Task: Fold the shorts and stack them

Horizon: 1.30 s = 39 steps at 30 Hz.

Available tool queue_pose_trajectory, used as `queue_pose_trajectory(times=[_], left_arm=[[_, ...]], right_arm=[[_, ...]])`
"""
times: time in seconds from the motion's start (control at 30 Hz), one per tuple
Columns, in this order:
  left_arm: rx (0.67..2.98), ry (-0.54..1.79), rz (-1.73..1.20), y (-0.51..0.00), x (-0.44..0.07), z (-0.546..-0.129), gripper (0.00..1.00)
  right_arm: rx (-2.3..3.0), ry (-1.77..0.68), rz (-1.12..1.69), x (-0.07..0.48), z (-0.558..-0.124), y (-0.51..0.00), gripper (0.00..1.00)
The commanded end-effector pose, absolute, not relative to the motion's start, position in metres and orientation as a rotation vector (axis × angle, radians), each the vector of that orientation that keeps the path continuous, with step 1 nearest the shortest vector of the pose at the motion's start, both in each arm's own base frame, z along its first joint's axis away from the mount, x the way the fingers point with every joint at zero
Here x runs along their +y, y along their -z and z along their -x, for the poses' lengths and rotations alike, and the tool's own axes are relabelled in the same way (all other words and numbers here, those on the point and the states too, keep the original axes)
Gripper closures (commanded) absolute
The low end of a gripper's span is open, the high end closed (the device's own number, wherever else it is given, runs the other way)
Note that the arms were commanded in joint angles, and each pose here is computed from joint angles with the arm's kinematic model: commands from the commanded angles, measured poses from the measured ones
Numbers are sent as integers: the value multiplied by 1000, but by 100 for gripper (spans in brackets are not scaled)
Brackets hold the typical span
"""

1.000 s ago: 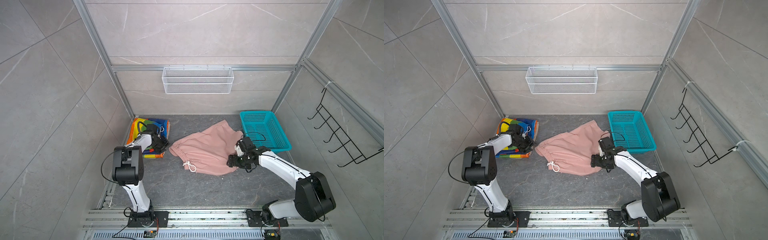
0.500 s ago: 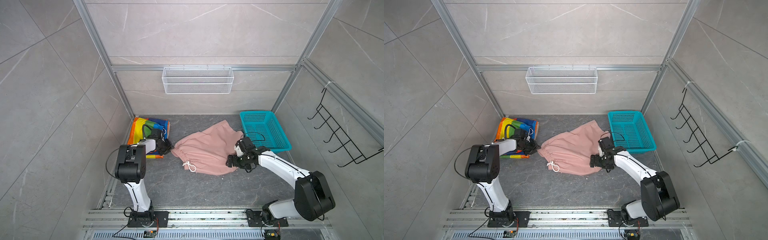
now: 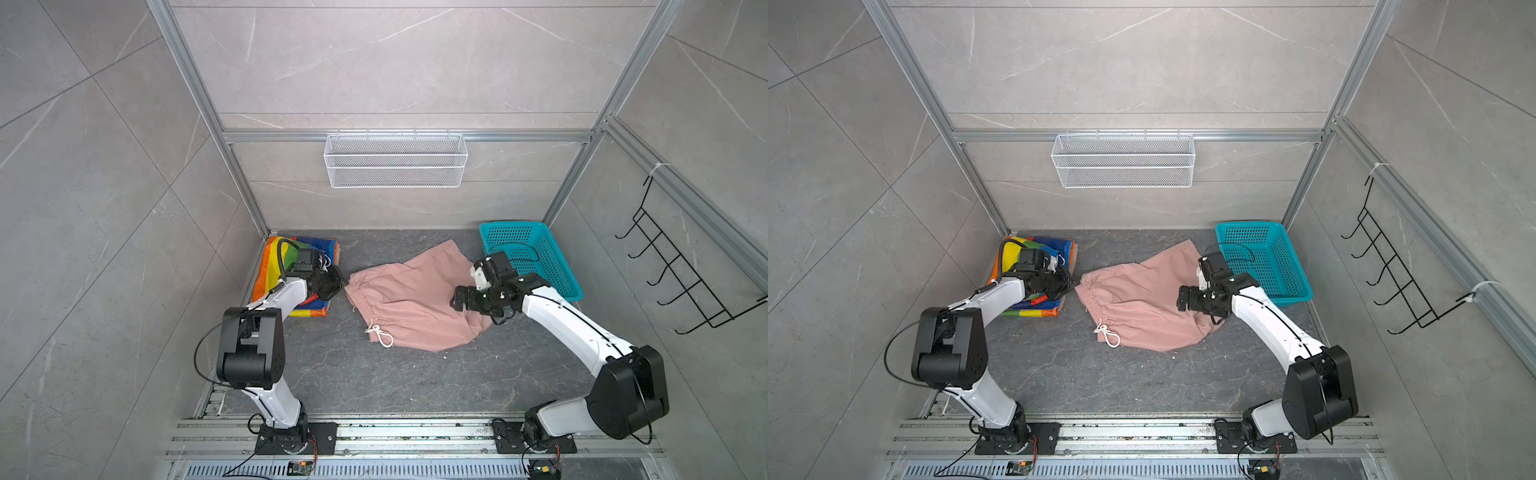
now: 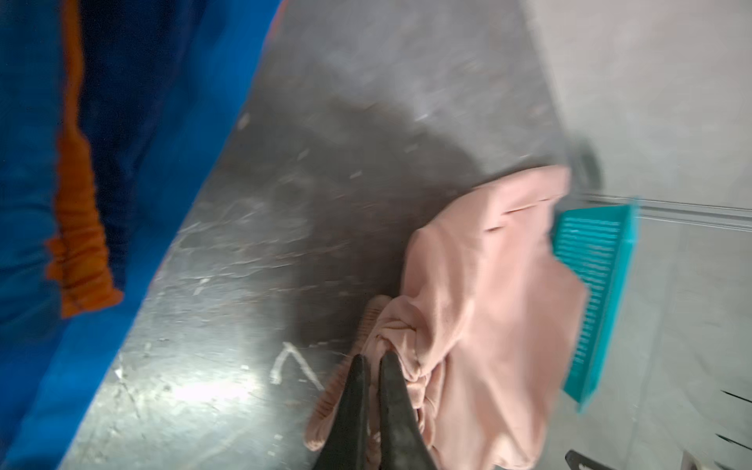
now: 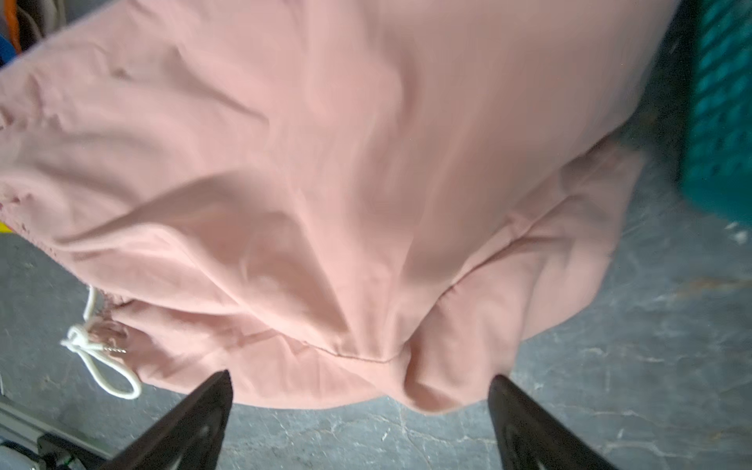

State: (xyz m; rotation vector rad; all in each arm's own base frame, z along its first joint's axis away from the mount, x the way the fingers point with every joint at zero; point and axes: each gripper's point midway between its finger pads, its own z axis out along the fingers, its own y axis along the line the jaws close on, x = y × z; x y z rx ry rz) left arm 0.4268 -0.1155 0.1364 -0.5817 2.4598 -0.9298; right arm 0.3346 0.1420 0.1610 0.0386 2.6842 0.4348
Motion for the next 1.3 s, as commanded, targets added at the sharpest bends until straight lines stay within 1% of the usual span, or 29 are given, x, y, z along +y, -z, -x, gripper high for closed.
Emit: queue_pose_trajectory(times=[0.0,0.17,0.27,0.37,0.5,0.6,0.8,1.0,1.1,1.27], left_arm=[[2372,911,488,-198,-113,-421,100],[2351,929,461,-216,-115,-412,100],[2355,932,456,-217,-115,-407,100],[2372,924,447,-214,-115,-402,100],[2397,909,440,-210,-114,-397,100],[2408,892,440,-206,-113,-395,100],[2435,903,447,-195,-118,-397,100],[2471,879,398,-186,-133,-391,100],[2493,852,359,-182,-142,-385,100],[2534,818,303,-179,-147,-369,100]], right_arm=[[2672,-355,-109,131,-360,-172,1],[2642,-378,-165,146,-424,-168,1],[2627,-406,-198,155,-463,-156,1],[2643,-370,-195,160,-496,-139,1],[2680,-330,-176,164,-523,-113,1],[2743,-307,-158,166,-528,-89,3],[2814,-349,-173,166,-502,-52,5],[2864,-309,-182,148,-452,-34,4],[2879,-297,-224,134,-416,-27,4],[2956,-379,-319,125,-322,-14,4]])
